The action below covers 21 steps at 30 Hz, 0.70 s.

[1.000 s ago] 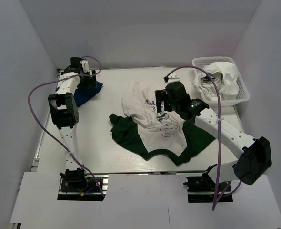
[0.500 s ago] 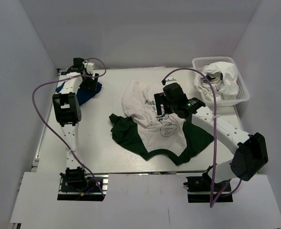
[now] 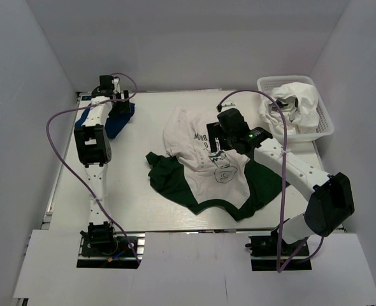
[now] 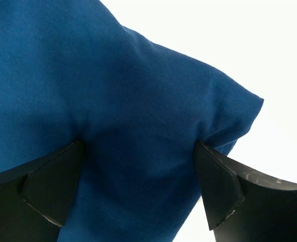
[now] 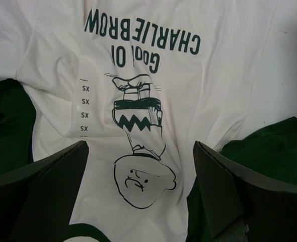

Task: Fold and stack the t-shirts
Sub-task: Flatten out the tshirt

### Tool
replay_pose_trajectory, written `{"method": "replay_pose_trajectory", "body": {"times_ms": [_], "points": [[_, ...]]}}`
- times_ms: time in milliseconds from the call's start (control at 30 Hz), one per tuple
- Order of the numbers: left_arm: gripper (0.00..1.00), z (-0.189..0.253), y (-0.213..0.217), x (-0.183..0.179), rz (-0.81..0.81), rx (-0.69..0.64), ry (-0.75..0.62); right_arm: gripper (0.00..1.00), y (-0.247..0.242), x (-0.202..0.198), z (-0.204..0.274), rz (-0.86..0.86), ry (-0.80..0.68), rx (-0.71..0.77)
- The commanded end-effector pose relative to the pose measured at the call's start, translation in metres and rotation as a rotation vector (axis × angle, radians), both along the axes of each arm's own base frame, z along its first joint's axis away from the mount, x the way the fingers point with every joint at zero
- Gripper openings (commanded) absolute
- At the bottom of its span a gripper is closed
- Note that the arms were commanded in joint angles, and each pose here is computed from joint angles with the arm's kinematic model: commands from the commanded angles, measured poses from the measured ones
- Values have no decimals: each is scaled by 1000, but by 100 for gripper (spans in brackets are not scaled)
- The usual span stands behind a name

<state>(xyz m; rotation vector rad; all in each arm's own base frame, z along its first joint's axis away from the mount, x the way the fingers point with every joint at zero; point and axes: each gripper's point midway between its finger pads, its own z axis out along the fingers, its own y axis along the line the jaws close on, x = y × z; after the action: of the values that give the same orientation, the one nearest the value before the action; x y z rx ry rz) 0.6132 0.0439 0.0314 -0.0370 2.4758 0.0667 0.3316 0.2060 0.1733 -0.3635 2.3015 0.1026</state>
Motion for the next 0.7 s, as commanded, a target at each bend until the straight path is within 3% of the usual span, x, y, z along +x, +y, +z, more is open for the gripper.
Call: {"method": "replay_pose_trajectory", "body": {"times_ms": [0, 133, 200, 367, 667], "points": [[100, -24, -8, 3, 253, -123, 22, 90, -1, 9, 19, -28, -36, 28], [100, -22, -5, 6, 411, -187, -22, 90, -2, 11, 16, -34, -22, 23], [100, -21, -7, 12, 395, -194, -48, 90, -3, 11, 17, -41, -20, 22], [100, -14, 27, 14, 550, -93, -95, 90, -9, 9, 13, -55, -10, 3], [100, -17, 58, 17, 607, -83, -131, 90, -15, 8, 14, -71, -1, -14]]}}
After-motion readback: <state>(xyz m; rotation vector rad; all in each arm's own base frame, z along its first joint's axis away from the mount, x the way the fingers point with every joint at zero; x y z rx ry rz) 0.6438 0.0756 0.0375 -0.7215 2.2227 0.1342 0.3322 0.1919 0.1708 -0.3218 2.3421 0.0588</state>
